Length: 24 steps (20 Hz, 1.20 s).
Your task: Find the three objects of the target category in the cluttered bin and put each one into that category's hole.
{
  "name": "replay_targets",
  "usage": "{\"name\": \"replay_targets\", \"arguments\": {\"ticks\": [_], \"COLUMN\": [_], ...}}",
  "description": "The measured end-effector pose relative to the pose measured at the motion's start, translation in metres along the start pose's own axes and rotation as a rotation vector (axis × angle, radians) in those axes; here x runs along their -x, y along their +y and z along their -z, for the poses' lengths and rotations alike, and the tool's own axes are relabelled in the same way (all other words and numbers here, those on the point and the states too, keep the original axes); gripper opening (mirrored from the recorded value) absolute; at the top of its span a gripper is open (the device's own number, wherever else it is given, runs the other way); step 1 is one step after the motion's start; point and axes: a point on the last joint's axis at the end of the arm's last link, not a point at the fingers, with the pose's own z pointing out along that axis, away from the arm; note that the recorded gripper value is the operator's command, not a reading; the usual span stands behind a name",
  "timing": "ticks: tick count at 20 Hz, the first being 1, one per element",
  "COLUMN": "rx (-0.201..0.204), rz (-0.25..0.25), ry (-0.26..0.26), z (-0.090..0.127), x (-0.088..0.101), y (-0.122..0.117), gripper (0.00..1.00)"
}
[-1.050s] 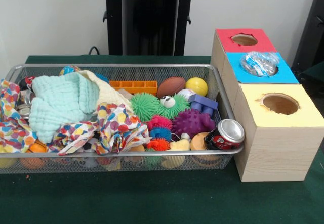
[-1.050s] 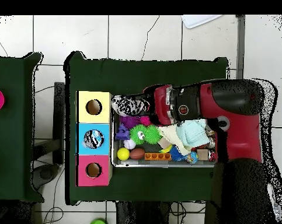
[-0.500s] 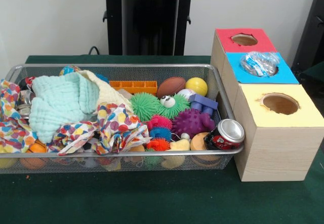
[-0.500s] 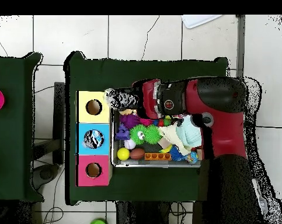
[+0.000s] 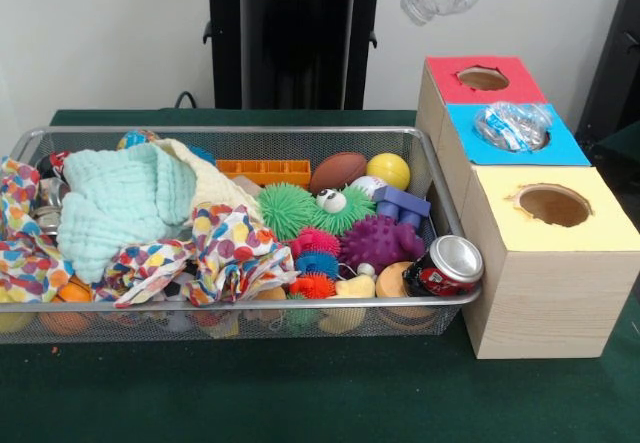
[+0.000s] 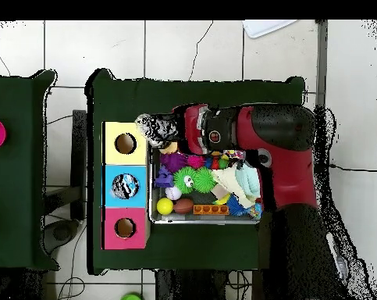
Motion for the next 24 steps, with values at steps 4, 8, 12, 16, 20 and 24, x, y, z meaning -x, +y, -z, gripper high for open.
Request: {"name": "replay_targets", "arguments": {"ticks": [4, 8, 12, 16, 20, 24], "rx": [0.002, 0.002, 0.004, 0.016, 0.039, 0.073], "rz": [-0.007, -0.014, -0.016, -0.017, -0.022, -0.033], "ry": [-0.008, -0.002, 0.012, 0.029, 0.039, 0.038], "z": [-0.007, -0.017, -0.024, -0.027, -0.030, -0.037], "x": [0.004, 0.006, 0.004, 0.002, 0.000, 0.000], "y": [-0.002, -0.004, -0.003, 0.000, 0.006, 0.013], "gripper": [0.00, 0.00, 0.00, 0.00, 0.00, 0.00]}}
